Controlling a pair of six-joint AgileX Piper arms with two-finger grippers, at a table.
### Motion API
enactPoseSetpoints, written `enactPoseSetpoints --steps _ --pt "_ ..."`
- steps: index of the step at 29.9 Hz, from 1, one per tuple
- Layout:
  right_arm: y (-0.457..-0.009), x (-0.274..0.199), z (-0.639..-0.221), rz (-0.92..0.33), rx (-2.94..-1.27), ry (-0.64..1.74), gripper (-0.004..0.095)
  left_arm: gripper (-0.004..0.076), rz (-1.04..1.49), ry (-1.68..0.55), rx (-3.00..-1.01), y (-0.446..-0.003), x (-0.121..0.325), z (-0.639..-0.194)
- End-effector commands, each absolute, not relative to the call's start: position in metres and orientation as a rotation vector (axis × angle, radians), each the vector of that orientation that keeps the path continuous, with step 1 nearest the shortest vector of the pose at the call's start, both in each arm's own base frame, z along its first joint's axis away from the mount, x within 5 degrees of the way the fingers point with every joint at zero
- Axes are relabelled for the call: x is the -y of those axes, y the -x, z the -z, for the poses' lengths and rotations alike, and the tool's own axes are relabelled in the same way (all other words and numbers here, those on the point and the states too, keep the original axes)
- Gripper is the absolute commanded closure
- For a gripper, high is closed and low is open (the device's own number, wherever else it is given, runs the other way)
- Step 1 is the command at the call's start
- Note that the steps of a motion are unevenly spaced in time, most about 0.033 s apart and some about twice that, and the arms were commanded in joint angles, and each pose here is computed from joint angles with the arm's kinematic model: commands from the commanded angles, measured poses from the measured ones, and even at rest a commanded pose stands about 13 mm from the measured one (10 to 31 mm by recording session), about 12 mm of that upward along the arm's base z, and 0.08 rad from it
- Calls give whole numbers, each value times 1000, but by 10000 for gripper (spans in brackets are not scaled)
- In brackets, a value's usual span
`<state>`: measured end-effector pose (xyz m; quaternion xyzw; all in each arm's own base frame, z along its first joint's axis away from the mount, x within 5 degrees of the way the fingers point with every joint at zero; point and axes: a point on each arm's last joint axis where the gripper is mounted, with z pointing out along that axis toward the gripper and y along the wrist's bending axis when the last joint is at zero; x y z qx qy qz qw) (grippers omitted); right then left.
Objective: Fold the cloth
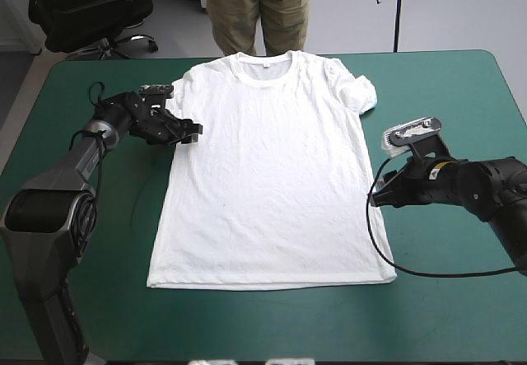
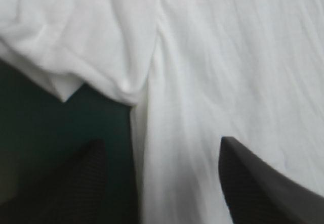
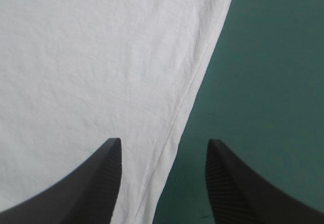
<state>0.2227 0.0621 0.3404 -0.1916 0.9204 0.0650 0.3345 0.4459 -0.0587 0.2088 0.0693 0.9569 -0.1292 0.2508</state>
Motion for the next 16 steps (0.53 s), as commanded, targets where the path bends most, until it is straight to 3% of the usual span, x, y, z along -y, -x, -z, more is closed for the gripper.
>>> enactPoseSetpoints --steps 1,6,11,16 --pt "-224 -61 -358 -163 -2301 474 482 346 368 -223 -2560 -446 73 -221" --pt "-231 -61 -360 -185 -2268 381 538 722 340 -259 -2577 -445 75 -217" --pt "-265 -55 -357 -130 -2287 320 524 741 320 -295 -2574 -445 74 -216" --pt "-322 -56 -349 -81 -2355 389 271 741 324 -304 -2591 -444 74 -216"
